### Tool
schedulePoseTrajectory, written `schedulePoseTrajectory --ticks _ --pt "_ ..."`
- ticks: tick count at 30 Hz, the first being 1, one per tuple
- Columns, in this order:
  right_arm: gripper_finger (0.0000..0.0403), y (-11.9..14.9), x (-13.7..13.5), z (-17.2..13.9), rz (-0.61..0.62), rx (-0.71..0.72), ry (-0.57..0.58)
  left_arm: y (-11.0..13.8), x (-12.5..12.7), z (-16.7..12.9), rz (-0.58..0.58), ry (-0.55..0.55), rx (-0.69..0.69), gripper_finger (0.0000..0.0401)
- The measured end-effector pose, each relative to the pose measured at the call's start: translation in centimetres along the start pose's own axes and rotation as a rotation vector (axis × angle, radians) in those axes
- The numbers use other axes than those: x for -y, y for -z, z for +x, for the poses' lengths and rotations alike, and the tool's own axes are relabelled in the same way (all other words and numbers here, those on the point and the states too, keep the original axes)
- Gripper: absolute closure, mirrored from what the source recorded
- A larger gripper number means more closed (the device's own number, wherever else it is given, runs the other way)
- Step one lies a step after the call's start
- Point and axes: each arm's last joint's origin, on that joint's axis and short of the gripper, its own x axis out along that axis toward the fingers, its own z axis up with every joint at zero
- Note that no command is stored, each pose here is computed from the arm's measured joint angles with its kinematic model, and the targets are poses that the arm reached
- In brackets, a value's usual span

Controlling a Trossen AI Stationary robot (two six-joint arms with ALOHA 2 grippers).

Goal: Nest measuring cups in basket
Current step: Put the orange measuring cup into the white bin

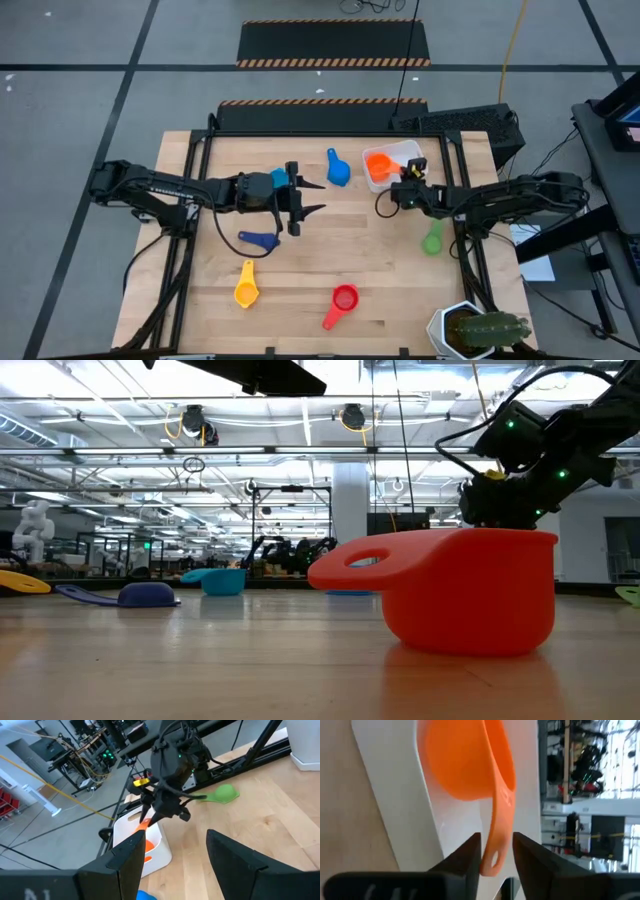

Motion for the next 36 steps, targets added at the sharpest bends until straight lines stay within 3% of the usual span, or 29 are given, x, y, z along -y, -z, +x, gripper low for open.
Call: schedulePoseTrajectory --ticks 15,25,36 --pt "0.0233 1.2 1.1 1.3 0.091 -0.119 0.047 0.0 0.0 0.0 -0.017 0.01 0.005 0.0187" --pt "0.0213 1.7 1.7 1.8 0.112 -0.169 0.088 -0.2 0.3 0.0 -0.038 0.135 0.061 0.0187" --pt "0.0194 2.1 2.8 0.6 0.186 -0.097 0.068 -0.3 0.7 -0.1 -0.06 0.266 0.117 0.0187"
